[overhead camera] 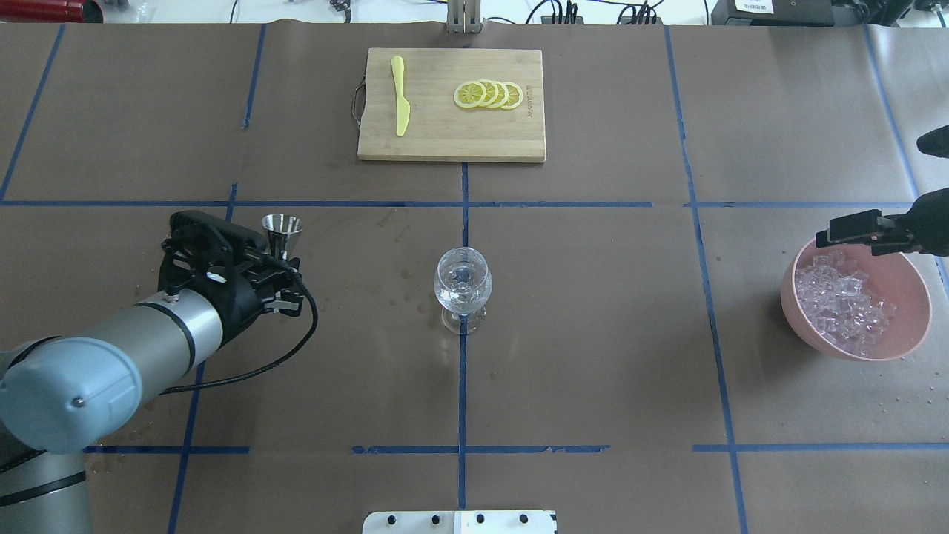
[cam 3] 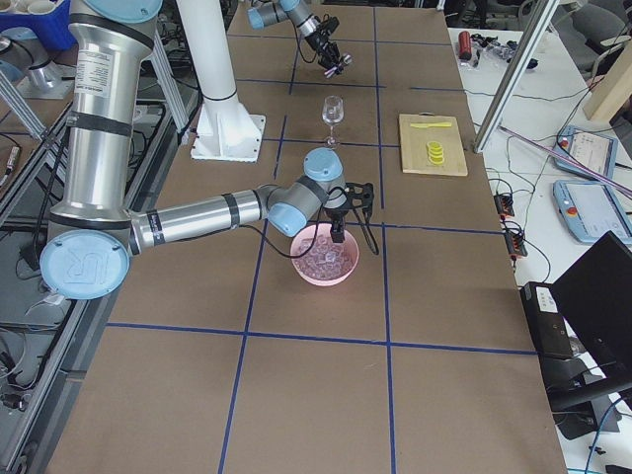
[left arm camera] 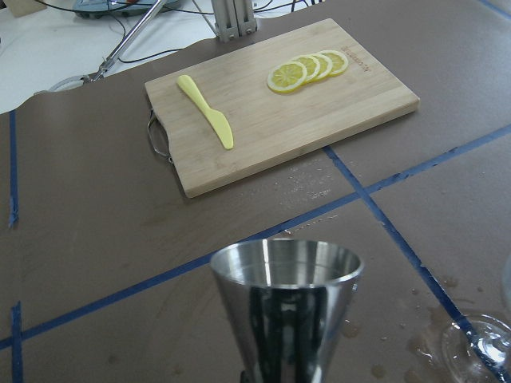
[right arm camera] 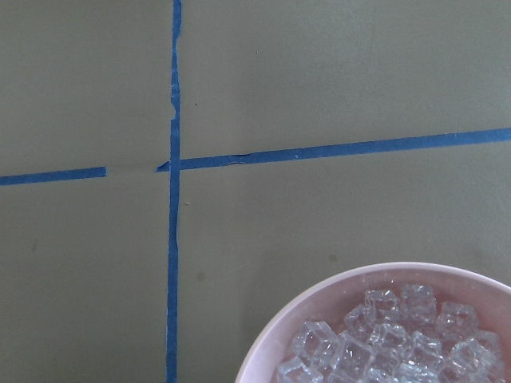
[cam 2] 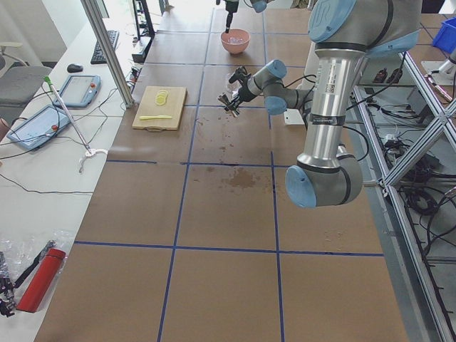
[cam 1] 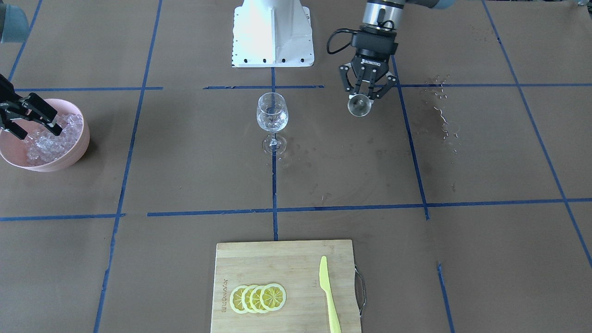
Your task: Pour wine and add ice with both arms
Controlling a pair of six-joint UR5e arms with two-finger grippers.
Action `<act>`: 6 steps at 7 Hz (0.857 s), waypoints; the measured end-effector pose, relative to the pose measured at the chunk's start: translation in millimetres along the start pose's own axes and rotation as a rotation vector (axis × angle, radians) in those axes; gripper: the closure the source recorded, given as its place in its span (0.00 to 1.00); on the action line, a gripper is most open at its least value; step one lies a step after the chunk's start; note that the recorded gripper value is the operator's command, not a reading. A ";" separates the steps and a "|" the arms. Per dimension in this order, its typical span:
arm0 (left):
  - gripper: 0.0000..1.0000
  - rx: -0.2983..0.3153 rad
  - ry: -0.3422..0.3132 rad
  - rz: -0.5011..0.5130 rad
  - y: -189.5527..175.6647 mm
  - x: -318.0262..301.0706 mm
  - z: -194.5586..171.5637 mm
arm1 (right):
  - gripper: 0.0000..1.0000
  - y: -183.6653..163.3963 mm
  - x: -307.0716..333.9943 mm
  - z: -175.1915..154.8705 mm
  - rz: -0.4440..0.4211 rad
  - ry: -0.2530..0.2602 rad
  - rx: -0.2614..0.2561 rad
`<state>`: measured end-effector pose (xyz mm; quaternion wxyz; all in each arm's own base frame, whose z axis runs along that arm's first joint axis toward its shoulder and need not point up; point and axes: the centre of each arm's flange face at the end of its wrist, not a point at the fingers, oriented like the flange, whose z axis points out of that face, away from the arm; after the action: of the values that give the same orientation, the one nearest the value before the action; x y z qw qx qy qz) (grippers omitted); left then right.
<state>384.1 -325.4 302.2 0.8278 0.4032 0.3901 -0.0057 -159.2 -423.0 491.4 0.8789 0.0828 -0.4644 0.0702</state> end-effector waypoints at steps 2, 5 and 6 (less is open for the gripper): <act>1.00 0.166 0.000 -0.113 56.8 -91.5 14.4 | 0.00 -1.9 1.2 -0.4 0.003 0.000 0.002; 1.00 0.330 -0.066 -0.152 122.6 -173.5 29.8 | 0.00 -3.9 2.8 -1.7 0.008 0.001 0.006; 1.00 0.364 -0.090 -0.143 142.1 -186.1 31.0 | 0.00 -5.0 3.2 -3.6 0.009 0.000 0.010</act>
<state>320.6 -307.2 528.9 0.7554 0.5166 0.3728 -0.1531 -153.6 -426.9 491.7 0.8781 0.0851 -0.4646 0.0765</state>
